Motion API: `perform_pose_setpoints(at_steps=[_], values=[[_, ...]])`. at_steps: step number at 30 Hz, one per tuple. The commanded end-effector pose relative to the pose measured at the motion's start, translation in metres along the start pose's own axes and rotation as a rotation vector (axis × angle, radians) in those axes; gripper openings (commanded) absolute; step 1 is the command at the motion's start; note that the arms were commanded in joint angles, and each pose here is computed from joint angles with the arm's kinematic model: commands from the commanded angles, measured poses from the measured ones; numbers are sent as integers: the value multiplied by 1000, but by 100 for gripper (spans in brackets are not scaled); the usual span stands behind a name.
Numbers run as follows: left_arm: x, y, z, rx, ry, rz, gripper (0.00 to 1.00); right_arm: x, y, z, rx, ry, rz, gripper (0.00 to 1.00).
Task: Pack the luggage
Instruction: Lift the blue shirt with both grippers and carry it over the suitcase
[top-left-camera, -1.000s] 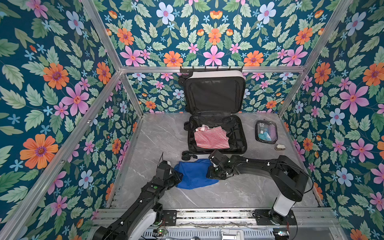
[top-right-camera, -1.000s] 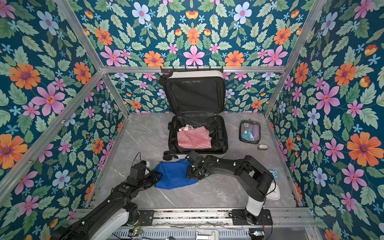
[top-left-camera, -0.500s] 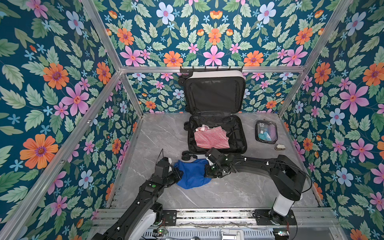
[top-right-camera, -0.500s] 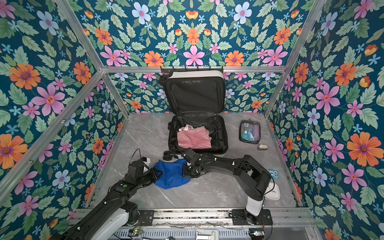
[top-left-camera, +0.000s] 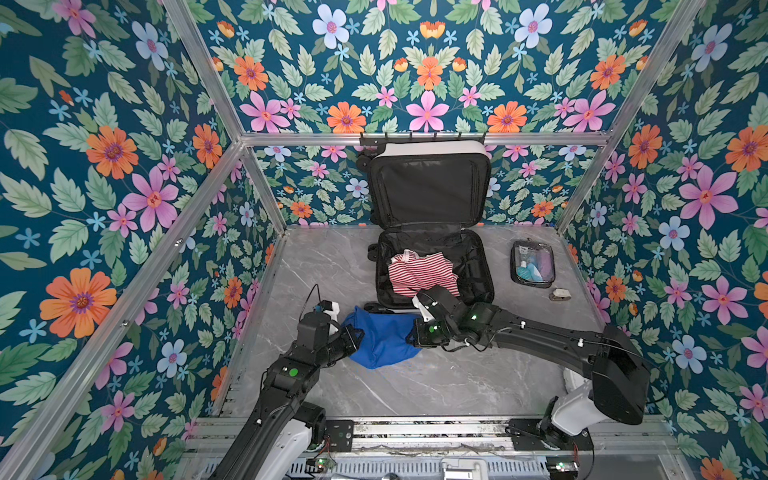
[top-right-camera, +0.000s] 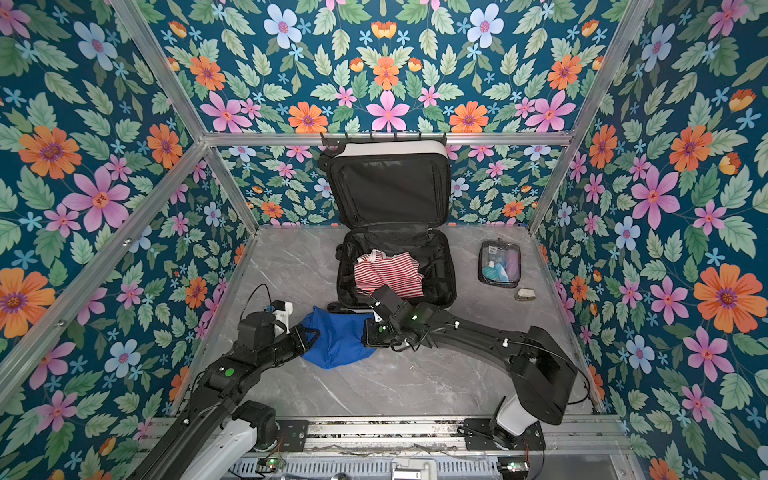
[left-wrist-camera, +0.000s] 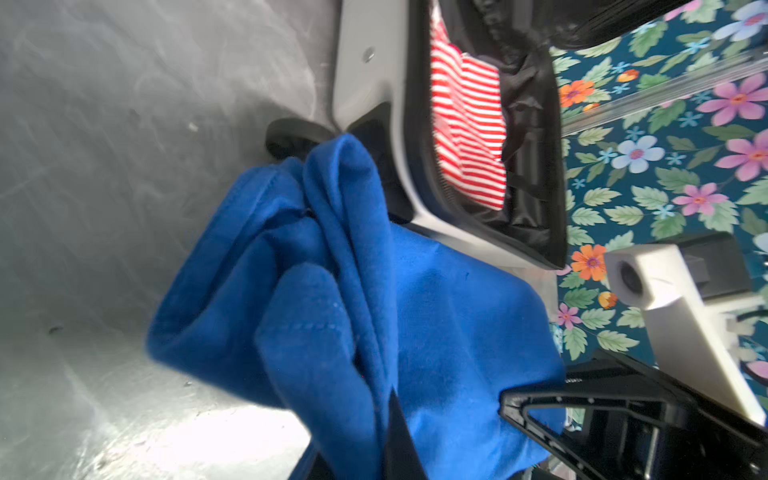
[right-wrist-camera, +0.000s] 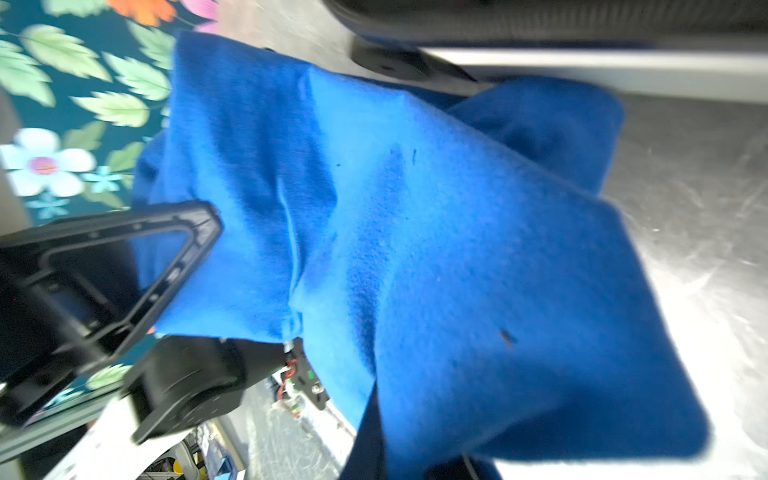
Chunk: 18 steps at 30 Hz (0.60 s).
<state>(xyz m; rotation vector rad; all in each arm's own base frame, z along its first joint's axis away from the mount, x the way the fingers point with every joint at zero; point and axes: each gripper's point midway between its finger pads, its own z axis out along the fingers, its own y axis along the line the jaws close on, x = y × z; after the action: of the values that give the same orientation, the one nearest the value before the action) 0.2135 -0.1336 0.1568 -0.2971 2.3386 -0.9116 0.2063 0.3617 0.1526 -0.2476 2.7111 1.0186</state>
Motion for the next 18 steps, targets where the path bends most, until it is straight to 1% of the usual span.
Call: perform_pose_setpoints(at_steps=[1, 6, 10, 18], values=[[-8, -17, -10, 40, -6, 24, 0, -7, 10, -20, -17, -47, -28, 0], [-28, -52, -17, 124, -18, 26, 0, -20, 30, -53, -46, -120, -63, 0], [-53, -84, -21, 198, -55, 47, 0, -34, 42, -76, -39, -178, -109, 0], [-106, -135, -14, 288, -128, 114, 0, -76, 39, -119, -61, -273, -99, 0]])
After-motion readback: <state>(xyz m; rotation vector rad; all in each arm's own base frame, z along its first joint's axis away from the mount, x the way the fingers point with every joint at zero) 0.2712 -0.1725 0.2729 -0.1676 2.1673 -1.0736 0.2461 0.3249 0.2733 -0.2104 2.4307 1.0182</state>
